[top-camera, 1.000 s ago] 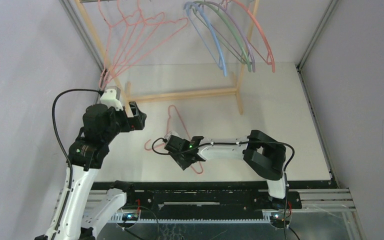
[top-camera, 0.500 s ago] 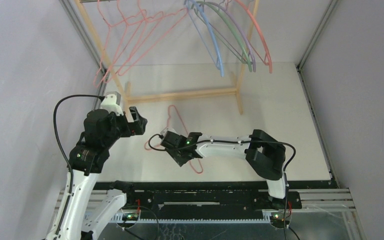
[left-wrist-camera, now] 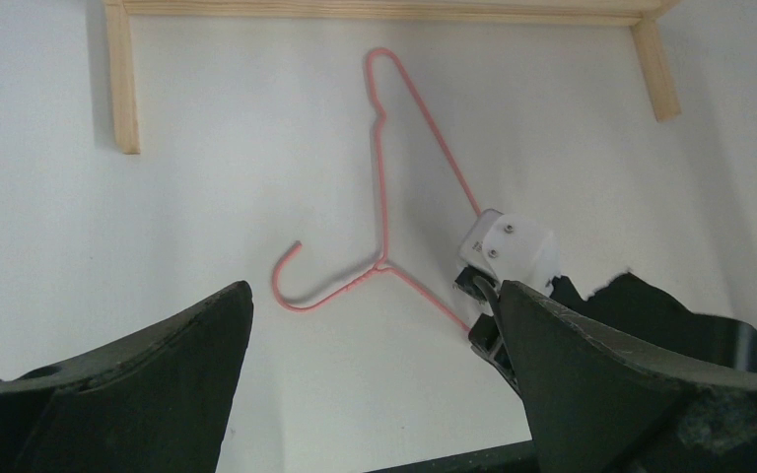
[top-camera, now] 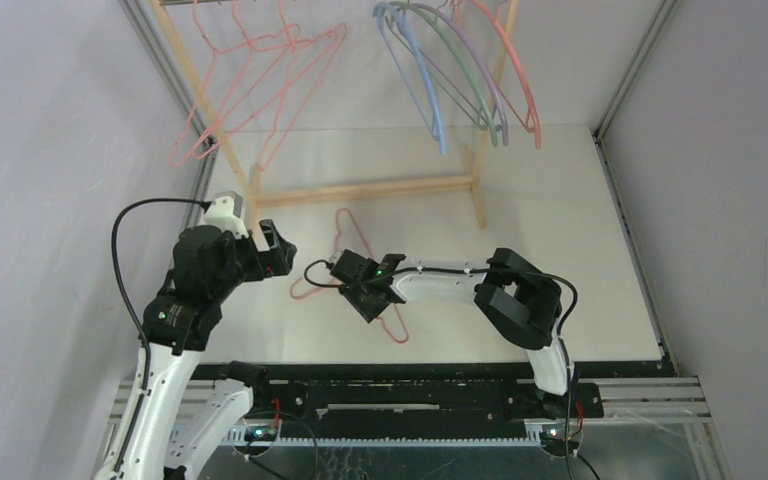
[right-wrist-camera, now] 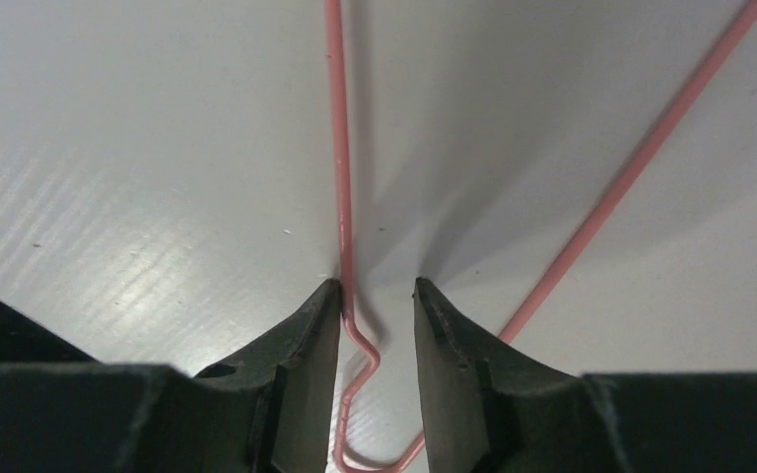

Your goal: Organize the hangers

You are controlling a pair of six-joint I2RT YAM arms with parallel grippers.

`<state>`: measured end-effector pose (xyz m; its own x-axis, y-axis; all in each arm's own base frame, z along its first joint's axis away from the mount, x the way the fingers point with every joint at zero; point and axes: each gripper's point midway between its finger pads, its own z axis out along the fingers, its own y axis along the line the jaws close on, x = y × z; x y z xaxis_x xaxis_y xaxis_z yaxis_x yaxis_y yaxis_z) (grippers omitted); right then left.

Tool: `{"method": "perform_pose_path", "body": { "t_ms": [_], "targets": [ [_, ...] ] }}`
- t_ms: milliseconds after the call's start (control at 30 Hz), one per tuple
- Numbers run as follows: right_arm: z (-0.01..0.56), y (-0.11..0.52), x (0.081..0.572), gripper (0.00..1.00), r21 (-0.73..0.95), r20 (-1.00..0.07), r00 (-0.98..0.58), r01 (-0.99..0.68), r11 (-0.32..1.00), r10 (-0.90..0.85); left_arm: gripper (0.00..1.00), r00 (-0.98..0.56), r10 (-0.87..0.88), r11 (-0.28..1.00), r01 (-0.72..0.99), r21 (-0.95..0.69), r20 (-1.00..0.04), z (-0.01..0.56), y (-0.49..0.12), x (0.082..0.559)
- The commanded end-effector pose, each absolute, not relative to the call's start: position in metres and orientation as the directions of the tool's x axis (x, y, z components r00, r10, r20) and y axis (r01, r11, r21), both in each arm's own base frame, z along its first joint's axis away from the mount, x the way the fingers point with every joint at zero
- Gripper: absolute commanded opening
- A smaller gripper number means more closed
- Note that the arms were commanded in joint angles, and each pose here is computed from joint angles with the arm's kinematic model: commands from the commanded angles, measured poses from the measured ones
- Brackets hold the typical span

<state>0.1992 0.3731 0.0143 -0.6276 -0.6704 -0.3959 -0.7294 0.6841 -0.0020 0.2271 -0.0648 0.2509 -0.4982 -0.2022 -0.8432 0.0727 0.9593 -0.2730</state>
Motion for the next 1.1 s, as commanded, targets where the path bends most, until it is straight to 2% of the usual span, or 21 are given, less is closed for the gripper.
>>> {"method": "perform_pose_path", "body": {
  "t_ms": [0, 133, 367, 500, 667, 900, 1067],
  "targets": [
    [0.008, 0.378, 0.198, 0.37, 0.022, -0.406, -0.612, -0.749, 0.662, -0.678, 1.00, -0.472, -0.237, 0.955, 0.049, -0.294, -0.849, 0.253, -0.062, 0.226],
    [-0.006, 0.377, 0.190, 0.33, 0.032, -0.383, -0.624, -0.746, 0.665, -0.681, 1.00, -0.465, -0.247, 0.955, 0.031, -0.294, -0.850, 0.253, -0.058, 0.223],
    [-0.017, 0.377, 0.180, 0.01, 0.107, -0.362, -0.649, -0.742, 0.662, -0.670, 0.97, -0.459, -0.258, 0.955, 0.013, -0.297, -0.850, 0.256, -0.054, 0.213],
    [0.003, 0.387, 0.198, 0.00, 0.181, -0.420, -0.686, -0.705, 0.686, -0.594, 0.84, -0.457, -0.278, 0.939, 0.056, -0.340, -0.845, 0.265, -0.063, 0.206],
    [0.042, 0.402, 0.230, 0.00, 0.368, -0.460, -0.797, -0.572, 0.733, -0.391, 0.73, -0.472, -0.308, 0.890, 0.164, -0.426, -0.826, 0.278, -0.086, 0.194],
    [0.121, 0.431, 0.260, 0.00, 0.589, -0.499, -0.854, -0.460, 0.665, -0.149, 0.71, -0.493, -0.295, 0.853, 0.251, -0.459, -0.819, 0.280, -0.098, 0.170],
    [0.156, 0.443, 0.273, 0.00, 0.709, -0.457, -0.889, -0.374, 0.598, -0.013, 0.73, -0.537, -0.296, 0.825, 0.273, -0.495, -0.790, 0.264, -0.107, 0.162]
  ]
}}
